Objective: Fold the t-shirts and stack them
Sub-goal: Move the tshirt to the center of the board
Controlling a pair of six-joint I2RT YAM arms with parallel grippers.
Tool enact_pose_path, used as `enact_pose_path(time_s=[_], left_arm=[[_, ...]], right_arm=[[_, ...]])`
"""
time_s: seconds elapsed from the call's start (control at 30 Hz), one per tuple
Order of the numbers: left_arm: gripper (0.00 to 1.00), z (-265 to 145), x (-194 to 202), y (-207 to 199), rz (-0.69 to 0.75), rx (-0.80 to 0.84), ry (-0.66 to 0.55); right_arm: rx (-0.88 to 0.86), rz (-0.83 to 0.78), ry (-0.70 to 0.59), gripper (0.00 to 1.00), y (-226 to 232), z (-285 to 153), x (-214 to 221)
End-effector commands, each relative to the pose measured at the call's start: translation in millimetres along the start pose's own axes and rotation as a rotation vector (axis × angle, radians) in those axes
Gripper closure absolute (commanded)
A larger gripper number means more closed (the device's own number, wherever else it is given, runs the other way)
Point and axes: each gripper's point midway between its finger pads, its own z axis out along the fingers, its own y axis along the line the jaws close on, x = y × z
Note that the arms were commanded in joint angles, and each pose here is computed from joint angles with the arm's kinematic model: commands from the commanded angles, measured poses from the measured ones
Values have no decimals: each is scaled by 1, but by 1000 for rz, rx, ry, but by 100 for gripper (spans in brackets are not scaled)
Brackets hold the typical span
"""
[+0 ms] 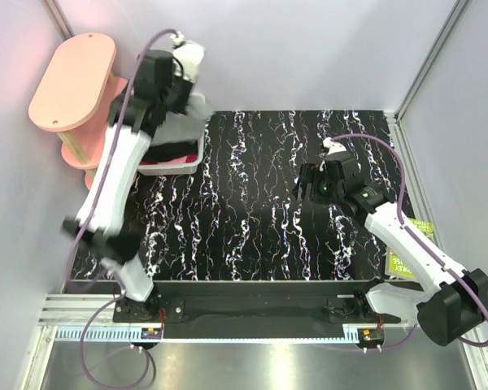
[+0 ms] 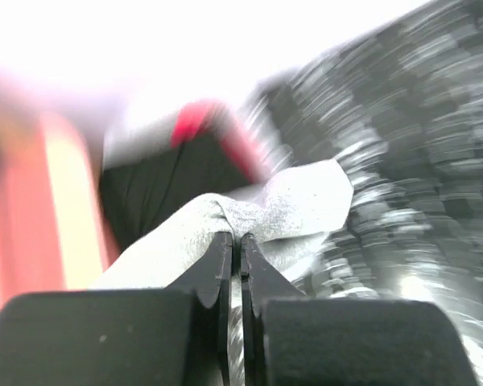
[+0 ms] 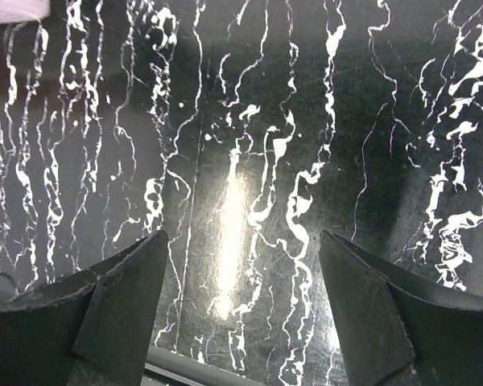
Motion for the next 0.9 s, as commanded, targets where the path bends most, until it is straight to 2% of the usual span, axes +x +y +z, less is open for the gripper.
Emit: enact_pose_path(time_s=[0.0, 0.03, 0.13, 0.27, 0.33, 0.43, 0.47, 0.57, 0.67, 0.73, 0.83, 0.87], left_arm=[[100, -141, -56, -77, 188, 184, -311], [100, -161, -56, -82, 191, 204, -341], [100, -178, -44, -108, 202, 275, -334], [100, -179, -32, -114, 202, 309, -298], [100, -157, -5, -121, 230, 302, -214], [100, -117, 57, -142, 263, 347, -48], [100, -101, 93, -158, 283, 398, 40], [100, -83, 153, -186, 292, 499, 190], [100, -75, 179, -201, 292, 555, 237], [100, -71, 180, -200, 301, 554, 233], [100, -73, 150, -193, 260, 550, 167], [100, -78, 128, -190, 241, 548, 113]], right_arm=[[-50, -11, -95, 17, 14, -22, -23], [-44, -1, -105, 19, 12, -23, -24], [-30, 18, -146, 23, 8, -31, -27], [-29, 29, -184, 26, 5, -40, -29], [-21, 39, -191, 27, 3, -42, -28], [-25, 44, -203, 27, 3, -45, -29], [-25, 45, -208, 28, 3, -47, -30], [-21, 39, -208, 29, 2, -47, -30], [-10, 33, -203, 30, 0, -46, -29], [-10, 27, -201, 31, 1, -46, -29], [-7, 23, -196, 33, 0, -45, -28], [-7, 22, -197, 34, 0, -46, -29]])
